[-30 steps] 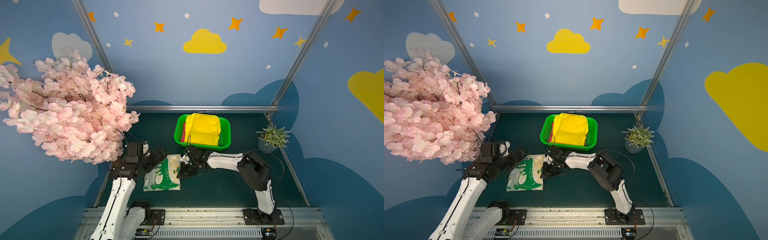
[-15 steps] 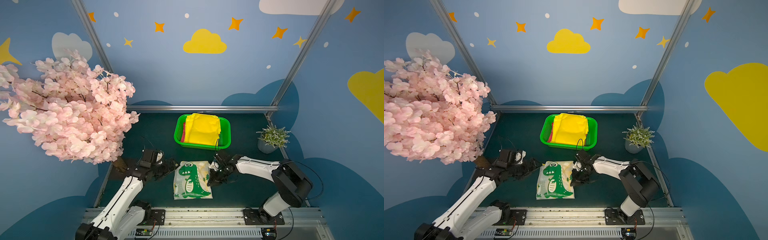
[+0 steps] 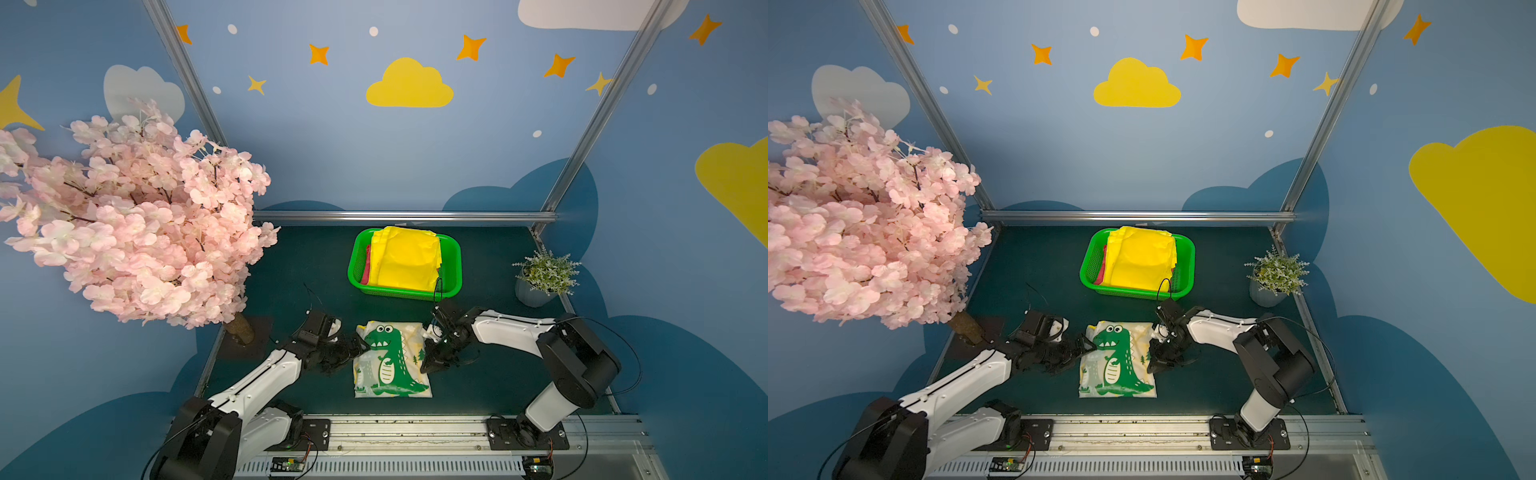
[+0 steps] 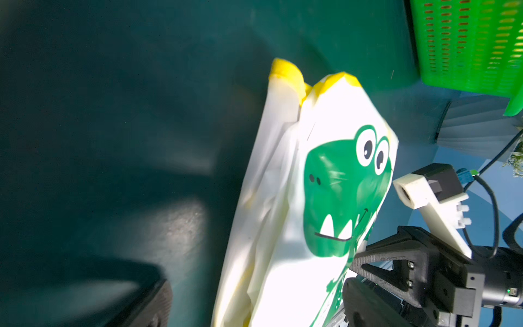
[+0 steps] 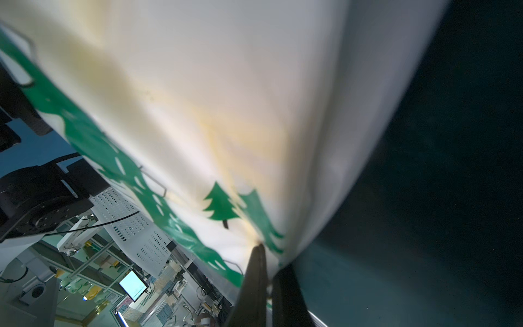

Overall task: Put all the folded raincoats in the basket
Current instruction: Pick up the raincoat from the center of the board, then place the raincoat in the basket, then reset both arms

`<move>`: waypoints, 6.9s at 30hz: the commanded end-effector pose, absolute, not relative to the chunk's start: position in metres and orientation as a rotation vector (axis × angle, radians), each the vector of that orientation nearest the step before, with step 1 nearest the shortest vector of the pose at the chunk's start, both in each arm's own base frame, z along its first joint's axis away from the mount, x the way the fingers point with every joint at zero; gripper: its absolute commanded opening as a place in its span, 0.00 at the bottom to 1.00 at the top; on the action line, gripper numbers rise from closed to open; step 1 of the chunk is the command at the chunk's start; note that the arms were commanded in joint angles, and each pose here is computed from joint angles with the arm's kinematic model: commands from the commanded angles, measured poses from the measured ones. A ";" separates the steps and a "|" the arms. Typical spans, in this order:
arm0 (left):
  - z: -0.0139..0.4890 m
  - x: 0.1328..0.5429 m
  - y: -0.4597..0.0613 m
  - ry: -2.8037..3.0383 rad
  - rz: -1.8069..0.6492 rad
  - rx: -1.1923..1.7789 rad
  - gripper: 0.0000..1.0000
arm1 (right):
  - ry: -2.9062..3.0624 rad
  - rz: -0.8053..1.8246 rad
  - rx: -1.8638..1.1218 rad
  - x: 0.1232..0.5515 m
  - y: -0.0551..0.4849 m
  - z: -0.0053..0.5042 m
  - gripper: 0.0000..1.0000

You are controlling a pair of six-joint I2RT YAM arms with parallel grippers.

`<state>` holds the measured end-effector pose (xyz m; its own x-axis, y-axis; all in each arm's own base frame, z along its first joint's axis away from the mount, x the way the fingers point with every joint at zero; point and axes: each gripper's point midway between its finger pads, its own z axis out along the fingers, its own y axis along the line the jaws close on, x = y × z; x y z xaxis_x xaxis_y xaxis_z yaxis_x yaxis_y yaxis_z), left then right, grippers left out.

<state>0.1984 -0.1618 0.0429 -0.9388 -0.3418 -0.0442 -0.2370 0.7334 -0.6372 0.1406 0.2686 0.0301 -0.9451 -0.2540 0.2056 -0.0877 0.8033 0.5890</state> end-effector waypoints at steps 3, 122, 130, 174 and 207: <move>0.040 0.206 -0.176 2.737 -1.080 -0.434 0.88 | -2.715 -0.830 0.270 0.142 0.266 0.030 0.00; 0.106 0.479 -0.276 2.490 -1.339 -0.089 0.72 | -2.821 -1.549 -0.222 0.505 0.302 0.109 0.54; 0.140 0.481 -0.277 2.440 -1.322 -0.014 0.72 | -2.876 -1.598 -0.115 0.490 0.295 0.161 0.55; 0.279 0.364 -0.274 2.212 -0.922 0.332 1.00 | -3.299 -1.425 0.263 0.316 0.221 0.278 0.97; 0.171 0.292 0.011 1.819 0.127 -0.244 1.00 | -4.087 0.132 -0.047 0.349 0.052 0.187 0.98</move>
